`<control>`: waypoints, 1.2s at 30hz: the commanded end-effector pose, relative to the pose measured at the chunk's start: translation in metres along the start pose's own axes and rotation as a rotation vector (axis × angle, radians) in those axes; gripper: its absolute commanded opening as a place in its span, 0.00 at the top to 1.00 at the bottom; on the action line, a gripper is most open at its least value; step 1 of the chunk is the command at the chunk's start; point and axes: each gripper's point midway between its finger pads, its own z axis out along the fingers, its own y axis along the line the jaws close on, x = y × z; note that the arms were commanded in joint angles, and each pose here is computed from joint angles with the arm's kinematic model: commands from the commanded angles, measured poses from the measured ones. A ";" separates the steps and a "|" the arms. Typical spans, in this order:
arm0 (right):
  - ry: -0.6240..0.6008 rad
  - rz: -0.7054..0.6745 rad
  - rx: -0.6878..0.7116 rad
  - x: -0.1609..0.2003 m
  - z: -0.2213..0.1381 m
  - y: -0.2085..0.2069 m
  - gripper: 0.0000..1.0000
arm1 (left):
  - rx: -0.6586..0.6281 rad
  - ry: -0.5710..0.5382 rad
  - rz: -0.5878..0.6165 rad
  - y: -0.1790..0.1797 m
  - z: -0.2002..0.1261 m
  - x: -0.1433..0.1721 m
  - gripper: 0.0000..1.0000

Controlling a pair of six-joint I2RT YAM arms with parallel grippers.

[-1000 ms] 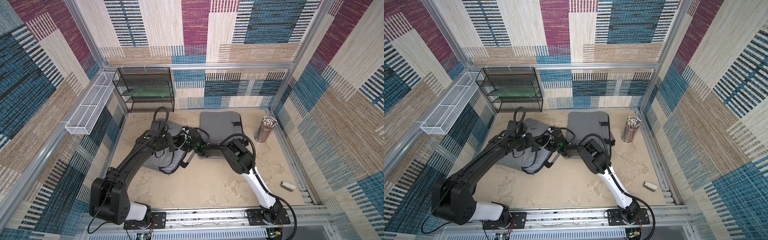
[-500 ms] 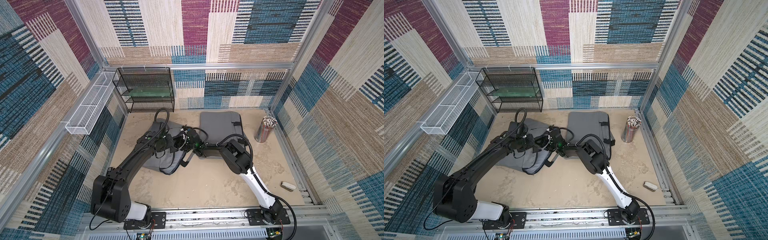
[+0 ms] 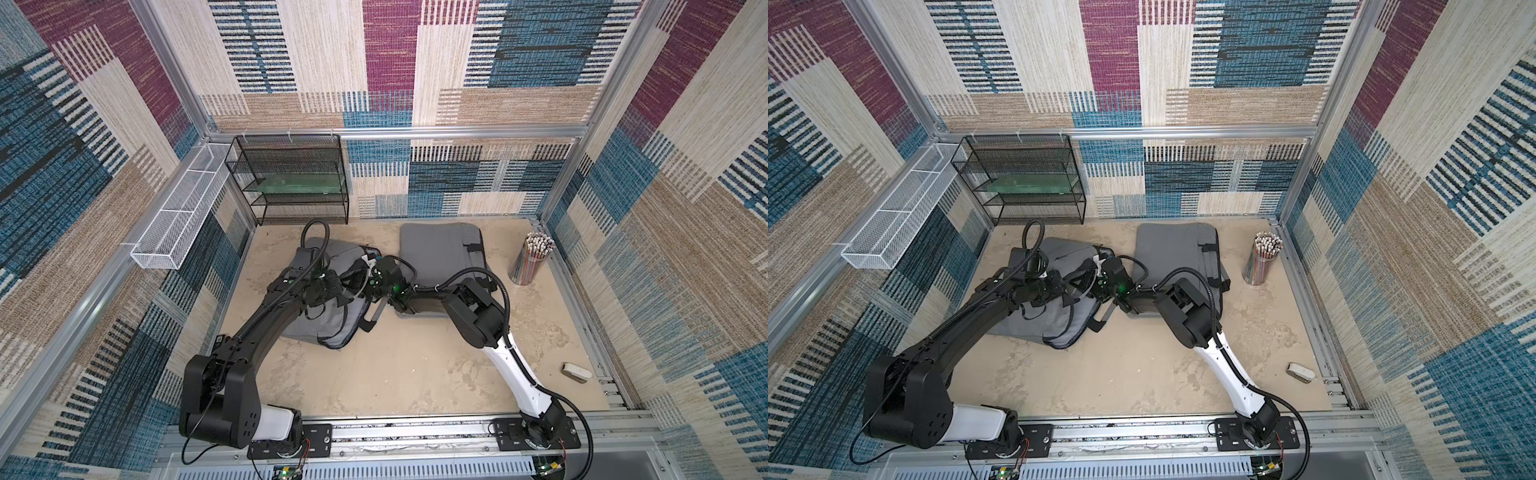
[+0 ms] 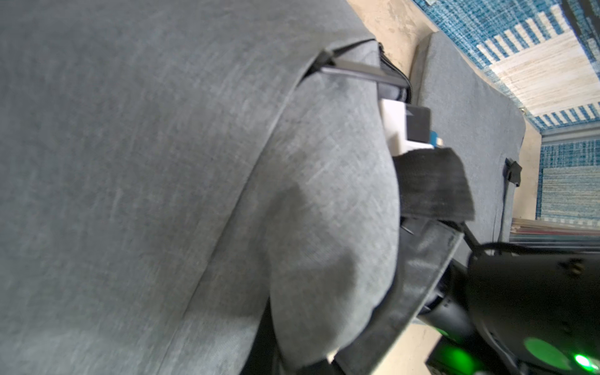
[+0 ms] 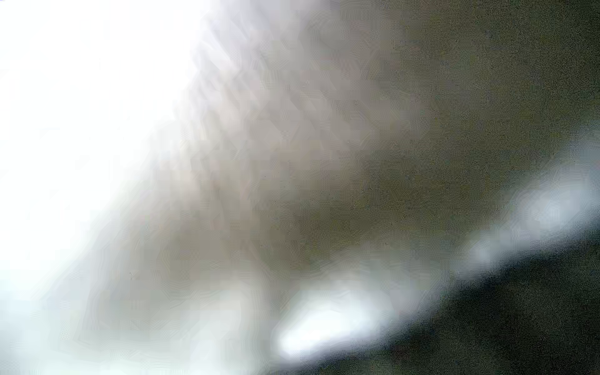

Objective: Open the zippered laptop bag and take out the laptop
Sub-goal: Take out the laptop from the zippered laptop bag.

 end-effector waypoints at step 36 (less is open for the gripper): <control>0.090 -0.161 0.033 0.024 -0.189 0.034 1.00 | -0.310 -0.186 0.113 0.067 0.022 -0.097 1.00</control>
